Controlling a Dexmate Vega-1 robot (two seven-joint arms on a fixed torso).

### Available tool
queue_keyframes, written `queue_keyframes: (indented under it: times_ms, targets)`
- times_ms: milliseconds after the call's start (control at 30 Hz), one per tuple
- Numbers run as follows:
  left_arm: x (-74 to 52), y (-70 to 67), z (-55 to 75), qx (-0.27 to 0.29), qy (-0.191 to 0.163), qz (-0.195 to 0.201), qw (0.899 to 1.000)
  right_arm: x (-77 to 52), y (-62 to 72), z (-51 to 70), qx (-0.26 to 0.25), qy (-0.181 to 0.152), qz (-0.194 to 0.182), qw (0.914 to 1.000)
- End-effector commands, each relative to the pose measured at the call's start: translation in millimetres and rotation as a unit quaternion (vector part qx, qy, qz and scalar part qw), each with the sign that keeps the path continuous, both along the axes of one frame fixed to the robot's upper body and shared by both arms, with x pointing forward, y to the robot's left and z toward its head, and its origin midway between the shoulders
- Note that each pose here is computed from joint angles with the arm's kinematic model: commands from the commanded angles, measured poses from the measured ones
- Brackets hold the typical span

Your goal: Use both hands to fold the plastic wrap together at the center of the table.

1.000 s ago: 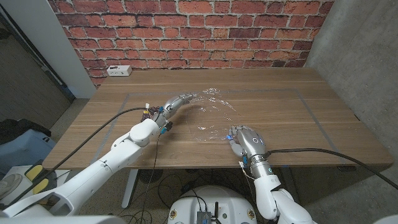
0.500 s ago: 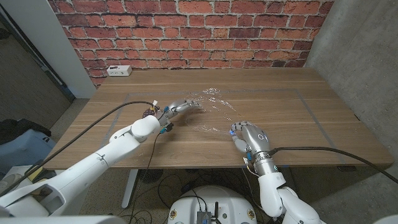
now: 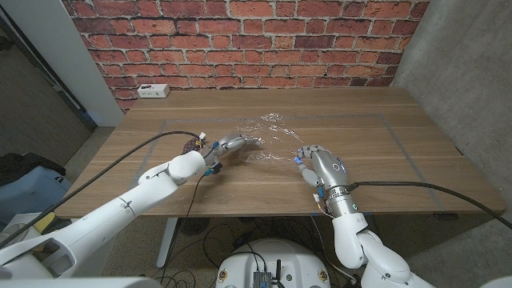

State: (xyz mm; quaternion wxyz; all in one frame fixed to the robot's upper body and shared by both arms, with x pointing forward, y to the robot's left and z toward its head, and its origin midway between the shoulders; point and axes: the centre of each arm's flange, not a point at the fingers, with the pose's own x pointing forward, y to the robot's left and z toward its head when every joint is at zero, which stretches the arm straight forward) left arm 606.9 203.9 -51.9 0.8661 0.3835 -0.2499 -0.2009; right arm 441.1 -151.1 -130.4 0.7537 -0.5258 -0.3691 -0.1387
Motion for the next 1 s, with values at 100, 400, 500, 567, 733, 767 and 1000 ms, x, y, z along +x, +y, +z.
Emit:
queue_keyframes:
  times_ms: [100,400,500,567,733,767,1000]
  targets:
    - [-15.3,10.6,-11.8,-0.024,-0.028,-0.006,0.999,6.9,2.7,24.0,-0.009,-0.052,-0.002,0.9986]
    - [-32.7,21.8,-12.2,-0.009,-0.083,0.038,0.996,12.9,3.0,37.3,-0.004,-0.071,-0.006,0.9974]
    - [-36.4,24.0,-12.5,0.010,-0.089,0.056,0.994,14.8,4.3,41.7,-0.004,-0.075,-0.004,0.9972]
    - [-37.1,24.7,-13.5,0.017,-0.089,0.061,0.994,15.9,5.0,44.4,-0.006,-0.079,-0.004,0.9968]
    - [-35.9,22.6,-15.4,0.047,-0.079,0.070,0.993,19.2,7.6,50.9,-0.012,-0.085,0.000,0.9963]
    - [-35.7,21.6,-15.5,0.054,-0.079,0.073,0.993,19.7,8.0,52.2,-0.012,-0.088,0.001,0.9961]
    - [-35.2,15.7,-14.8,0.092,-0.086,0.094,0.988,20.6,9.3,60.0,-0.008,-0.102,0.011,0.9947]
